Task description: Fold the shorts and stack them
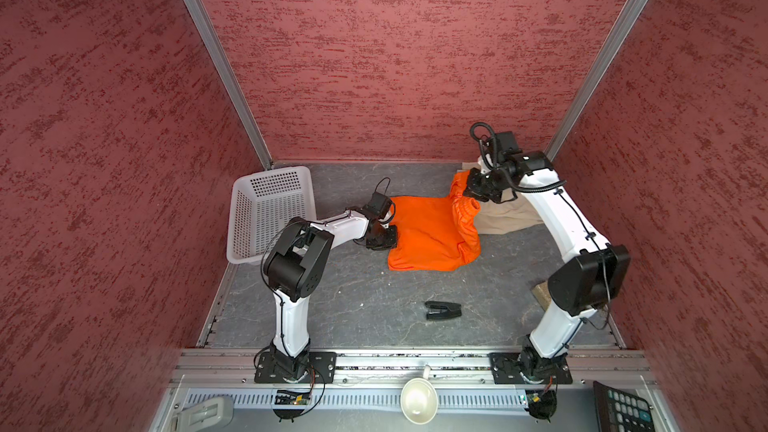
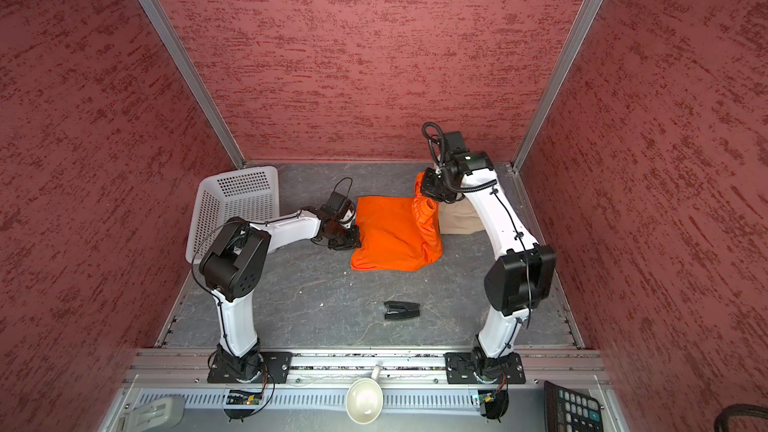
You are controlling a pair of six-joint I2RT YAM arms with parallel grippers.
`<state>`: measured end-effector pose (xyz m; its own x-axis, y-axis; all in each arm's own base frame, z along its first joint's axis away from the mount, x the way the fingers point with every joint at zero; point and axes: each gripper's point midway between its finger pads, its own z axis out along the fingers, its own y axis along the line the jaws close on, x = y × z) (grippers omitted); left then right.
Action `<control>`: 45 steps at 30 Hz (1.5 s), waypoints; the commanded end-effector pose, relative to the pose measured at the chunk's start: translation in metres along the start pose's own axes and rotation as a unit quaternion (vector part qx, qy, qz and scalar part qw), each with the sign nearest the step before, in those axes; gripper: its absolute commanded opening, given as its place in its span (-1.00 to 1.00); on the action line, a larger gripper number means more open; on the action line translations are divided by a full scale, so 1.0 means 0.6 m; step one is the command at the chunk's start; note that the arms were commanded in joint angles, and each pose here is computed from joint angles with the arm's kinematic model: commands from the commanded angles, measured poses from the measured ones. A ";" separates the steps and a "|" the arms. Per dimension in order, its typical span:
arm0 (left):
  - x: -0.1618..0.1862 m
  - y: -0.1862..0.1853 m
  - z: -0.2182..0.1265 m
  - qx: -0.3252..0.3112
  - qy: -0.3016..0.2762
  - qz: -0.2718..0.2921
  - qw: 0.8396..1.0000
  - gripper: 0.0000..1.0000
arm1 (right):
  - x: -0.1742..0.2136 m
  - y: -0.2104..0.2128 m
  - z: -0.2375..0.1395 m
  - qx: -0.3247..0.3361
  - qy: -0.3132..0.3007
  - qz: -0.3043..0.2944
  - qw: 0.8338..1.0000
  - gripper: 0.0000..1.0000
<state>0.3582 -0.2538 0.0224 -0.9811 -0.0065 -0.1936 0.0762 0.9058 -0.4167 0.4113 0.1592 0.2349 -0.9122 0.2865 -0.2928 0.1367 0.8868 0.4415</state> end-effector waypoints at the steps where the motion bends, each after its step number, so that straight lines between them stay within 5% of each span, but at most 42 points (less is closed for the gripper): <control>1: 0.019 0.019 0.028 -0.016 0.022 -0.001 1.000 -0.58 | 0.007 0.036 0.031 0.016 -0.001 -0.005 1.000 -1.00; 9: -0.015 0.014 -0.010 -0.013 -0.010 -0.006 1.000 -0.50 | 0.073 0.127 0.179 -0.018 0.060 -0.048 0.997 -0.90; 13: -0.035 0.030 -0.064 -0.023 -0.040 -0.031 0.998 -0.41 | 0.104 0.189 0.240 -0.089 0.088 -0.057 0.990 -0.26; 19: -0.054 0.080 -0.173 -0.042 -0.100 -0.099 0.989 -0.25 | 0.064 0.243 0.190 -0.148 0.051 -0.067 0.985 0.07; 24: -0.090 0.034 -0.232 0.049 -0.161 -0.083 0.982 -0.25 | 0.034 0.195 0.125 -0.170 0.016 -0.027 0.985 0.05; 28: -0.107 -0.017 -0.217 0.120 -0.152 -0.078 0.978 -0.25 | 0.046 0.106 0.145 -0.172 0.016 0.033 0.984 -0.19; 32: -0.108 -0.018 -0.166 0.089 -0.117 -0.085 0.985 -0.27 | 0.099 0.054 0.202 -0.152 0.055 0.049 0.986 -0.38; 37: -0.118 0.041 -0.122 0.068 -0.116 -0.158 0.978 -0.05 | 0.114 0.047 0.222 -0.125 0.048 0.024 0.991 -0.01; 45: -0.140 0.073 -0.094 0.066 -0.121 -0.189 0.972 0.20 | 0.075 0.134 0.261 -0.099 -0.003 -0.059 0.993 0.12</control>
<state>0.4214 -0.1872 0.0748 -0.8860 -0.4233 -0.1895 -0.2404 0.7686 -0.5929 0.4219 0.2895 0.1190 -0.9441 0.2017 -0.2608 0.0018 0.7941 0.6078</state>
